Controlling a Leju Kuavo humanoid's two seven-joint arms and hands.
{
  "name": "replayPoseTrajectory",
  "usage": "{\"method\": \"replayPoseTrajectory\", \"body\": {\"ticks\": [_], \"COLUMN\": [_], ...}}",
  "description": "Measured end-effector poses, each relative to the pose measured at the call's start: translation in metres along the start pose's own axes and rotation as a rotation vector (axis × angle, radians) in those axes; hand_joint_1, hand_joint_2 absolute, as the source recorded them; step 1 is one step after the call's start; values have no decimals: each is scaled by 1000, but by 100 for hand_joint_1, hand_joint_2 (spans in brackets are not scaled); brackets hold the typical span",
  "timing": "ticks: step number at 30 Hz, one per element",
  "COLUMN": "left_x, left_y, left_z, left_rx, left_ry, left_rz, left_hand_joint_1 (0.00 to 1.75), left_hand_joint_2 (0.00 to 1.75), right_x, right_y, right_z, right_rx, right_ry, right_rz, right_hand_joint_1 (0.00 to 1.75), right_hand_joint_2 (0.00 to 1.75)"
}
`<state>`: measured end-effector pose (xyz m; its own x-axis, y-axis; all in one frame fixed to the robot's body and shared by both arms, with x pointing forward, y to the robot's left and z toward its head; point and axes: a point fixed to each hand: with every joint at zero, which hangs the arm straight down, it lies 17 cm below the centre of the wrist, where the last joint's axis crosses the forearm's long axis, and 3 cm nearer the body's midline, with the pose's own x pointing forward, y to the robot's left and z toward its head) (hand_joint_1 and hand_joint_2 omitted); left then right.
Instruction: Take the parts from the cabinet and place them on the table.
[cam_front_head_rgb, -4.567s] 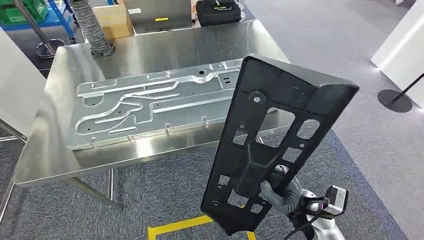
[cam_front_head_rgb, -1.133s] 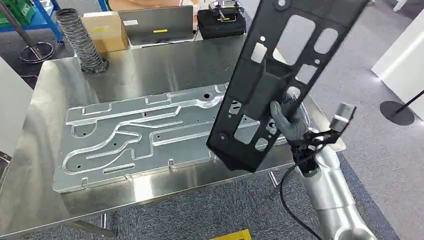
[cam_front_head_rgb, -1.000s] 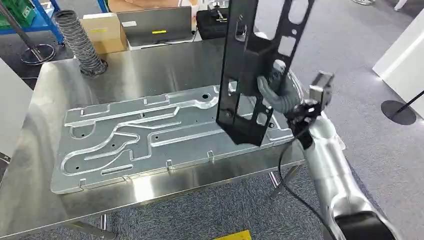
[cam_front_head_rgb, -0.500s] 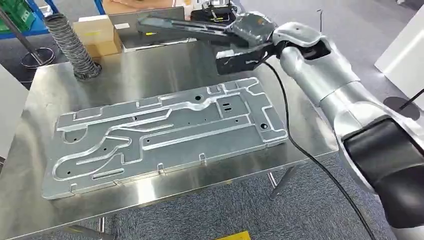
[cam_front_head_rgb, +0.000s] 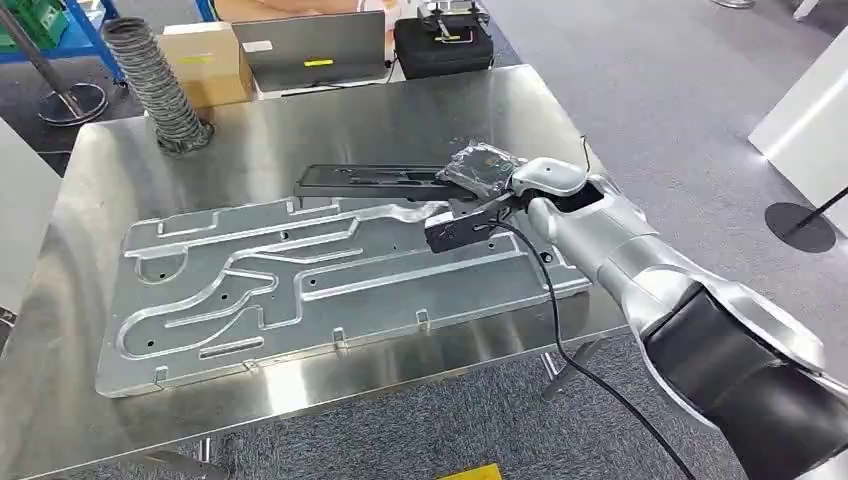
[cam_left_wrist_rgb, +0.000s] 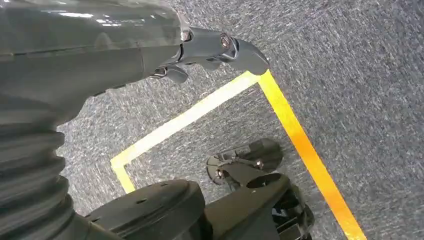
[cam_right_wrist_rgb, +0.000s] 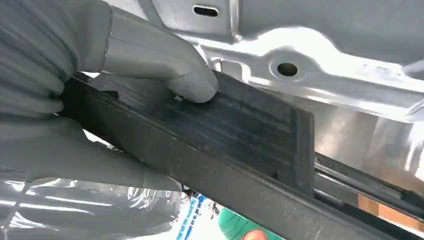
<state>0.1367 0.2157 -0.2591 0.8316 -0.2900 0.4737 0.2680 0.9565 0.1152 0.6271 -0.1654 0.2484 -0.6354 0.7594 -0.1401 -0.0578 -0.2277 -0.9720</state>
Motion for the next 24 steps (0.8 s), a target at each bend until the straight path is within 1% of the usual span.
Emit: {"method": "replayPoseTrajectory", "body": {"ticks": [2, 6, 9, 10, 13, 17, 18, 21, 24], "left_x": [1, -1, -2, -3, -5, -3, -4, -3, -3], "left_y": [0, 0, 0, 0, 0, 4, 4, 4, 5], "left_z": [0, 0, 0, 1, 1, 0, 0, 0, 0], "left_rx": [0, 2, 4, 4, 8, 23, 24, 25, 29], "left_ry": [-1, 3, 5, 6, 9, 10, 9, 6, 10], "left_rz": [0, 4, 6, 7, 5, 3, 9, 12, 14], "left_hand_joint_1": [0, 0, 0, 0, 0, 0, 0, 0, 0], "left_hand_joint_2": [175, 175, 175, 175, 175, 175, 0, 0, 0], "right_x": [1, 0, -12, -14, -14, -17, -18, -19, -10], "right_y": [3, 21, 37, 47, 71, 74, 75, 76, 76], "right_z": [-1, 3, 12, 15, 21, 23, 24, 24, 18], "right_rx": [1, 27, 46, 57, 81, 85, 87, 89, 90], "right_ry": [-2, -1, 19, 24, 32, 40, 41, 45, 33], "right_rz": [-15, -39, -54, -61, -77, -80, -81, -83, -90], "right_hand_joint_1": [175, 175, 175, 0, 0, 0, 0, 0, 0], "right_hand_joint_2": [175, 175, 175, 0, 0, 0, 0, 0, 0]}}
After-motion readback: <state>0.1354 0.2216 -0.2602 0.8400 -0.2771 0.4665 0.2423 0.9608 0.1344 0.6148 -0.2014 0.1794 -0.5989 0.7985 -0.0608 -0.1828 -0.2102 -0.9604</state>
